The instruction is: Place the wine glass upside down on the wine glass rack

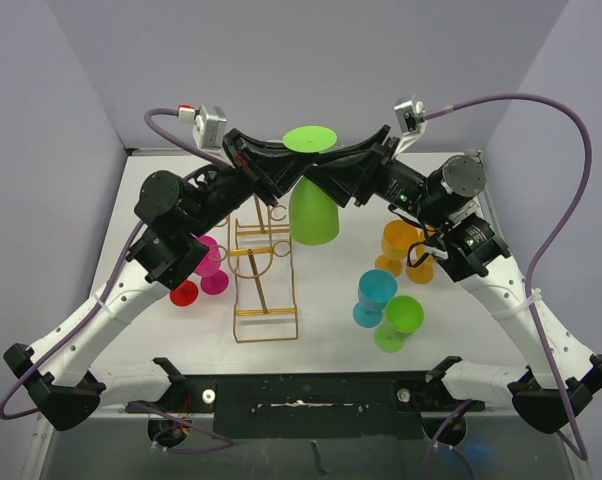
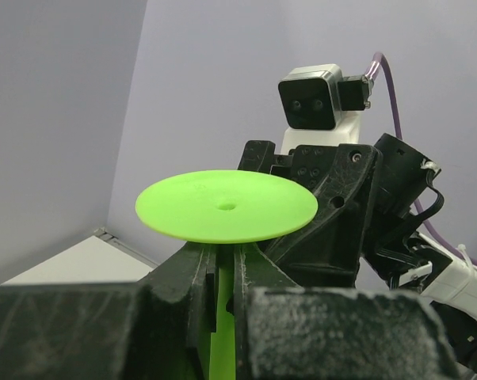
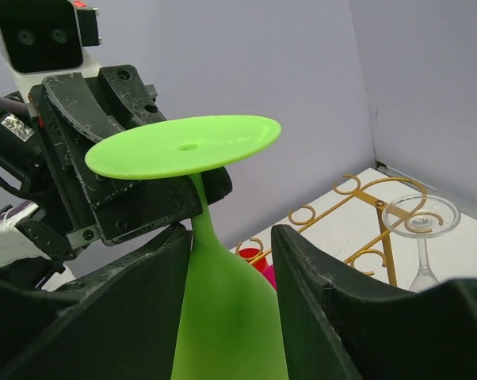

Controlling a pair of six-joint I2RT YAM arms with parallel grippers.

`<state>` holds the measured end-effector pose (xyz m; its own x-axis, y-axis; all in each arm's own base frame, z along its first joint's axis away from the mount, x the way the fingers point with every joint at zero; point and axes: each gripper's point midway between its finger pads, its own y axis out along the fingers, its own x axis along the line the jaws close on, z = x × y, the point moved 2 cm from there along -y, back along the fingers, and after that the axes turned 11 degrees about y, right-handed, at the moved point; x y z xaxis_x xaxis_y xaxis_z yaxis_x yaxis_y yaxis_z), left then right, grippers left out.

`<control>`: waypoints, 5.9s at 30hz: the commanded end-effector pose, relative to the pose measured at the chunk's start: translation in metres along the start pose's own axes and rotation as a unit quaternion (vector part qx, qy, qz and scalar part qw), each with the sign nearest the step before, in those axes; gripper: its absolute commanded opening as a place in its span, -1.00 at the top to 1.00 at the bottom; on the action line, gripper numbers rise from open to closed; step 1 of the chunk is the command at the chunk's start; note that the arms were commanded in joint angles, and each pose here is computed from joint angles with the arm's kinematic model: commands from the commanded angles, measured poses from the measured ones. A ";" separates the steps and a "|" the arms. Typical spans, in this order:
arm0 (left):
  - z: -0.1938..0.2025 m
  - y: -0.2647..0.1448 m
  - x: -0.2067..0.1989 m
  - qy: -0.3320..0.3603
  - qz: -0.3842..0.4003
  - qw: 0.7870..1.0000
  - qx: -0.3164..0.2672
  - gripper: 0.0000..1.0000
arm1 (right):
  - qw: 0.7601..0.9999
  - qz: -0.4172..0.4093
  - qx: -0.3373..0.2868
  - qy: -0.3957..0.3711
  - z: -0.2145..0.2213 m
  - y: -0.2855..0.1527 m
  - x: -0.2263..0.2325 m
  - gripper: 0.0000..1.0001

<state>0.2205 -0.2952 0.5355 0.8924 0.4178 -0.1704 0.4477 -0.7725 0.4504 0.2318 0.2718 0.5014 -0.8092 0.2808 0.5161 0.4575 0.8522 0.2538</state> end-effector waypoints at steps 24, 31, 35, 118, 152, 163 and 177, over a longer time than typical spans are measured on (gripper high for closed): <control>-0.028 -0.013 -0.044 -0.083 0.090 0.992 -0.010 0.91 | 0.997 -0.083 -0.007 -0.003 -0.011 0.001 0.031 1.00; -0.028 -0.018 -0.041 -0.077 0.079 0.994 -0.009 0.53 | 0.996 -0.077 -0.041 -0.027 -0.019 -0.005 0.030 1.00; -0.027 -0.018 -0.039 -0.075 0.071 0.995 -0.007 0.45 | 0.995 -0.078 -0.056 -0.033 -0.022 -0.007 0.030 1.00; 0.007 -0.204 0.108 0.089 -0.492 0.862 0.086 -0.17 | 0.969 0.027 0.092 -0.228 0.098 0.049 -0.140 1.00; 0.006 -0.198 0.103 0.084 -0.475 0.870 0.098 -0.18 | 0.969 -0.003 0.131 -0.210 0.117 0.069 -0.146 0.86; 0.013 -0.188 0.099 0.084 -0.449 0.882 0.116 -0.18 | 0.974 0.012 0.121 -0.191 0.120 0.059 -0.145 0.36; 0.013 -0.169 0.083 0.068 -0.385 0.912 0.120 -0.21 | 0.973 0.140 0.064 -0.173 0.097 0.001 -0.148 -0.32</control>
<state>0.2271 -0.1299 0.4012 0.2119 0.9560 -0.2029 0.9722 -0.2275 -0.0564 0.3229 0.2986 0.3160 -0.8025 0.5480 0.2362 0.5506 0.8325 -0.0606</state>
